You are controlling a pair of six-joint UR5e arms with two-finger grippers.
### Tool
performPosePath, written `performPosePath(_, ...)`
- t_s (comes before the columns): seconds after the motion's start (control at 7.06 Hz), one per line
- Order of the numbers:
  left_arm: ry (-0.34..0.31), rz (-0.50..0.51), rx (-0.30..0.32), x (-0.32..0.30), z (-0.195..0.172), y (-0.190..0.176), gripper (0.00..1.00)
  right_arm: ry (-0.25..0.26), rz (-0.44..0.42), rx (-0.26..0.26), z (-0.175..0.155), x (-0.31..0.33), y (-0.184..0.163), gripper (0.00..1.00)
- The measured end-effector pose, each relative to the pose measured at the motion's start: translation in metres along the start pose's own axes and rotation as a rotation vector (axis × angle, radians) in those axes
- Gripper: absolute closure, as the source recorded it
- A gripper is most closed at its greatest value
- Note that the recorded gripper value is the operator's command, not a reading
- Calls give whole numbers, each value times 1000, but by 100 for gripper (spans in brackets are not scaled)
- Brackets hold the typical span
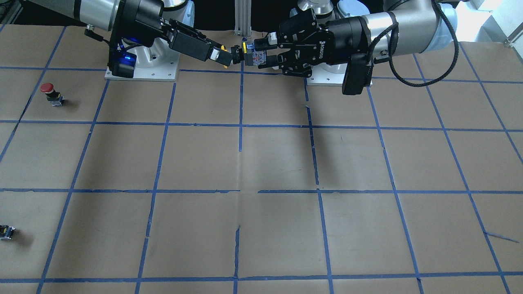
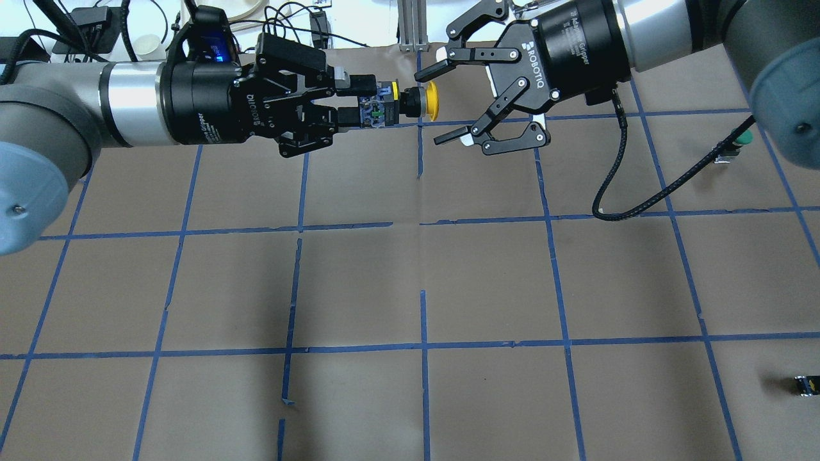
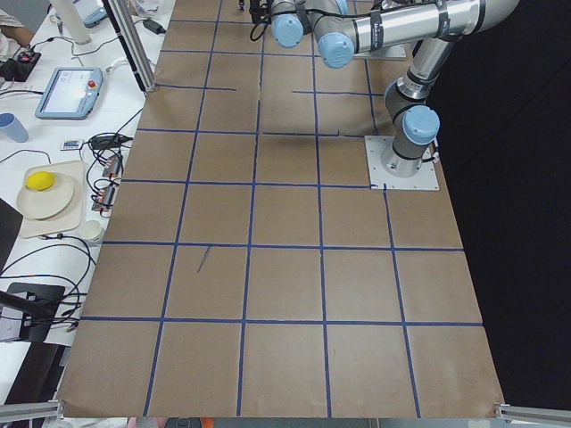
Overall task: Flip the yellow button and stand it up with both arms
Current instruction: 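Close the right gripper on the yellow cap held by the left gripper, then open the left gripper and pull it back while the right gripper holds the button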
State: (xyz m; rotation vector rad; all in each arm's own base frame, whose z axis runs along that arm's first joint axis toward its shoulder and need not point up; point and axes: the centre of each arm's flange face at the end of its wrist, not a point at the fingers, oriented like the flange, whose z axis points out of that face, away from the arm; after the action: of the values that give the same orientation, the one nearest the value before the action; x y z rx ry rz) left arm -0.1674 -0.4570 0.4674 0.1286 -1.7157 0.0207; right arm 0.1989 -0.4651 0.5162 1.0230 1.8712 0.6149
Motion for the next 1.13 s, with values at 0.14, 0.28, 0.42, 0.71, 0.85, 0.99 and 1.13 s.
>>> performPosePath(0.14,2,0,1,1,0,0,98,0,8,-1,0,0,0,54)
performPosePath(0.28,3,0,1,1,0,0,98,0,18,-1,0,0,0,66)
performPosePath(0.42,4,-1,1,1,0,0,97,-1,23,-1,0,0,0,73)
performPosePath(0.71,0,-2,0,1,0,-1,4,-3,26,-3,0,0,1,81)
performPosePath(0.85,-5,-6,-1,0,-1,-2,1,-9,26,-11,0,-1,1,82)
performPosePath(0.99,-8,-15,-1,0,-1,-2,1,-17,25,-21,-1,-2,3,83)
performPosePath(1.13,-9,-17,-1,1,-1,-2,1,-21,25,-24,-1,-2,3,84)
